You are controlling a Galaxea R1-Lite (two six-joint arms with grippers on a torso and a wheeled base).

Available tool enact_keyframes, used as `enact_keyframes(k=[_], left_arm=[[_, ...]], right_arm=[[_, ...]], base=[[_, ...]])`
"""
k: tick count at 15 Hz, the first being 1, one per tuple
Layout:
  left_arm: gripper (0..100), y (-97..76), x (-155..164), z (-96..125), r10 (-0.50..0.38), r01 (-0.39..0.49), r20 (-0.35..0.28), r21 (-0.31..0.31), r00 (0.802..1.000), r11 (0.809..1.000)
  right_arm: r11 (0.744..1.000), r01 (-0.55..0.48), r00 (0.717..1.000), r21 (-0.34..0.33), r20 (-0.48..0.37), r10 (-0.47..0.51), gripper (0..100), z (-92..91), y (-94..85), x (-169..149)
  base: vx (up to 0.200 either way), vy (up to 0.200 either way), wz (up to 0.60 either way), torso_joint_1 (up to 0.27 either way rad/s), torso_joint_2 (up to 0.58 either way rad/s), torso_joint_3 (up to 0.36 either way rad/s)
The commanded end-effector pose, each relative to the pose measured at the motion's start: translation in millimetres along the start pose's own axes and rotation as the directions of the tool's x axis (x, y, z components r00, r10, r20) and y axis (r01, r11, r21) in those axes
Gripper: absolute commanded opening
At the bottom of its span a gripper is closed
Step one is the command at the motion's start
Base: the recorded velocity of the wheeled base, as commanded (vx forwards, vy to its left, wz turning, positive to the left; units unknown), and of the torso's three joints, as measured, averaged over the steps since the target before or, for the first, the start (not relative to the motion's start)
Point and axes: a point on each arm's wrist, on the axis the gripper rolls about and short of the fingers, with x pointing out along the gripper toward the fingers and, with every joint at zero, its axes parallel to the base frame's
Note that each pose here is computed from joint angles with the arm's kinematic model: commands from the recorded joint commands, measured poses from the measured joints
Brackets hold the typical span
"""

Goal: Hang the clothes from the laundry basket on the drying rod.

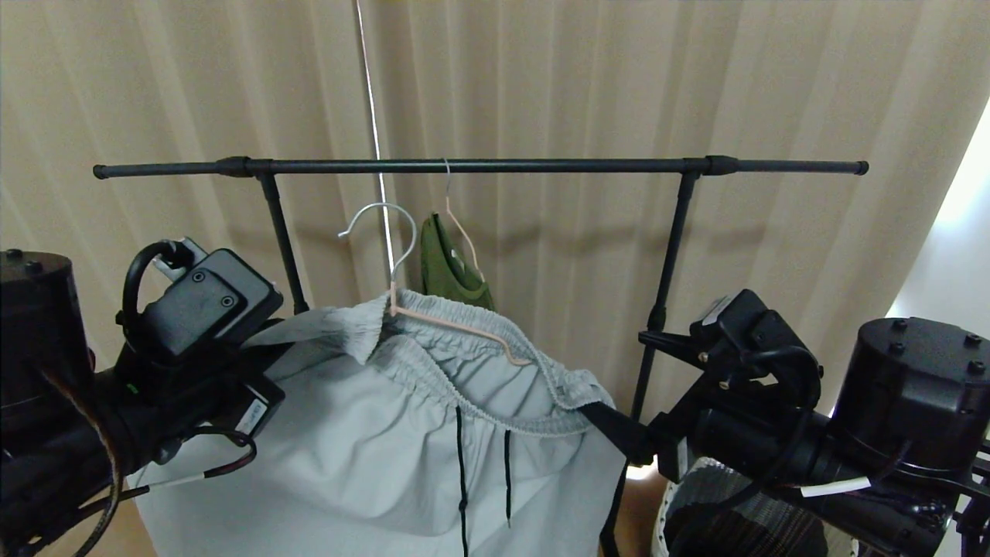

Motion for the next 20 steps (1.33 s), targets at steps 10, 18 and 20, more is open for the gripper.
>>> enact_keyframes(k=[10,18,20], left_arm=[[0,-3.2,11.2,15.6,0.082,-0.081,0.013,-0.079,0.997,0.994],[0,-14.6,9.7,17.6,0.074,-0.073,0.003,-0.119,0.997,0.99],[0,-13.1,14.0,19.2,0.093,-0.093,-0.01,-0.12,0.996,0.988]], right_arm=[[0.998,-0.013,1.0,-0.069,-0.002,0.013,100,2.7,3.3,26.1],[0.989,-0.106,0.989,-0.105,0.092,0.115,100,20.5,8.6,26.2],[0.983,-0.128,0.987,-0.13,0.078,0.138,100,16.1,15.3,26.5]], base=[[0.0,0.0,0.0,0.0,0.0,0.0],[0.0,0.0,0.0,0.0,0.0,0.0],[0.0,0.0,0.0,0.0,0.0,0.0]])
